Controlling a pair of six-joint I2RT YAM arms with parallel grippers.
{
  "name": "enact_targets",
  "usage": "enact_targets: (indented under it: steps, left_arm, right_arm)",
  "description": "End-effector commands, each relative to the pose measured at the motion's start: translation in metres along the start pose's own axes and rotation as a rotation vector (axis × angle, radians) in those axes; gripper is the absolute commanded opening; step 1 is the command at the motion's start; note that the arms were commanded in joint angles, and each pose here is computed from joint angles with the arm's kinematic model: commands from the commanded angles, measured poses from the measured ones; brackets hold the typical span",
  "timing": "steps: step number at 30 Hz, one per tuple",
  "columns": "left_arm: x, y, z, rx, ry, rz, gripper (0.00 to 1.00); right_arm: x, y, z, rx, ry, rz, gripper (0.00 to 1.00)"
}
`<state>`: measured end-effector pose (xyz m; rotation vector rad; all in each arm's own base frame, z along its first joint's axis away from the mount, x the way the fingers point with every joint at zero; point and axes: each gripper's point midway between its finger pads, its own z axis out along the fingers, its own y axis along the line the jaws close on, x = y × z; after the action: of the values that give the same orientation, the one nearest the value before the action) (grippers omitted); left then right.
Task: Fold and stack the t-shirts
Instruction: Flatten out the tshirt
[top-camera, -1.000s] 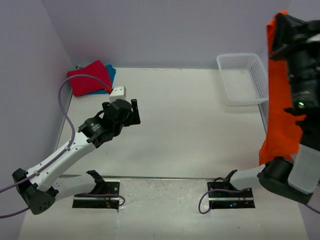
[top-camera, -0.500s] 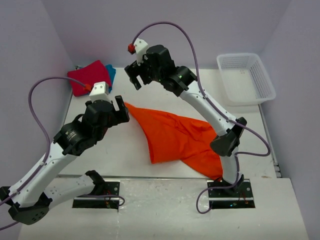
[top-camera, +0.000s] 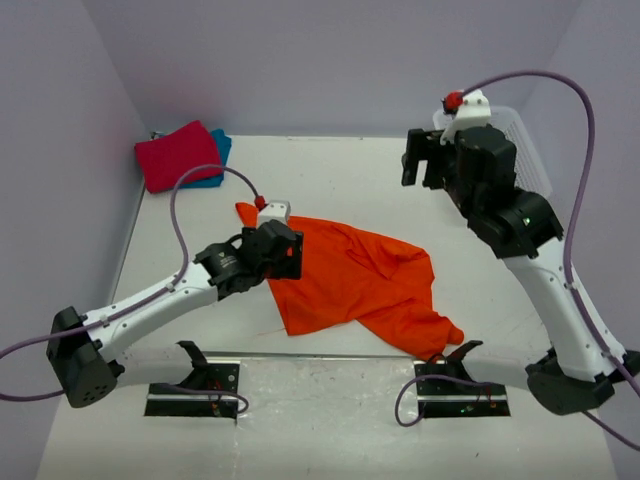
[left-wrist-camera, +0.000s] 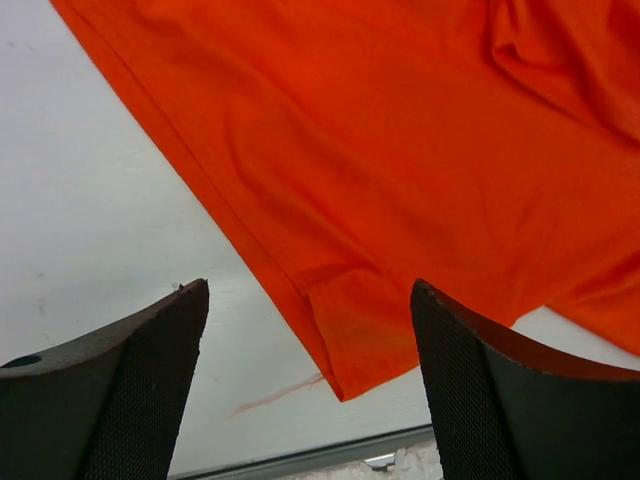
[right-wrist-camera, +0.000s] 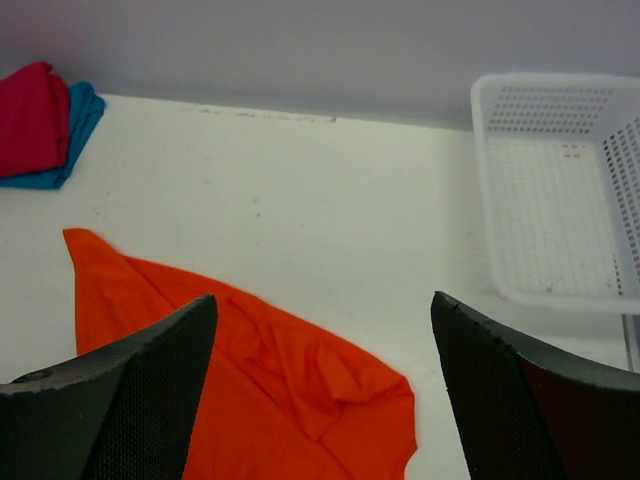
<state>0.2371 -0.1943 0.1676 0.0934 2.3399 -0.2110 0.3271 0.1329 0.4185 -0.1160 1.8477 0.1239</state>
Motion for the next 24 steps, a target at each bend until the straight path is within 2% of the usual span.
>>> enact_targets:
  steps: [1,5,11,14,15,17,20,24]
  left_arm:
    - [0.019,-0.027,0.007,0.054,0.01,-0.016,0.82]
    - [0.077,-0.031,0.014,-0.038,0.124,0.04,0.8]
    - [0.137,-0.031,0.01,-0.1,0.193,0.041,0.78]
    - [0.154,-0.02,0.013,-0.144,0.215,0.036,0.7]
    - [0.155,-0.016,0.014,-0.164,0.209,0.036,0.64]
    - [0.159,-0.008,0.016,-0.2,0.211,0.035,0.63]
    - [0.159,-0.011,0.02,-0.196,0.203,0.035,0.58]
    - [0.164,-0.02,0.03,-0.19,0.217,0.065,0.45]
  right_arm:
    - [0.058,0.003,-0.006,-0.025,0.109,0.061,0.88]
    - [0.084,-0.004,-0.017,-0.022,0.135,0.072,0.88]
    - [0.098,0.001,-0.034,-0.097,0.123,0.109,0.88]
    - [0.107,0.0,-0.039,-0.11,0.127,0.119,0.88]
    - [0.11,0.0,-0.04,-0.114,0.127,0.125,0.88]
    - [0.115,0.003,-0.045,-0.142,0.124,0.134,0.88]
    - [0.12,0.004,-0.048,-0.161,0.123,0.138,0.88]
    - [0.123,0.0,-0.053,-0.153,0.12,0.134,0.87]
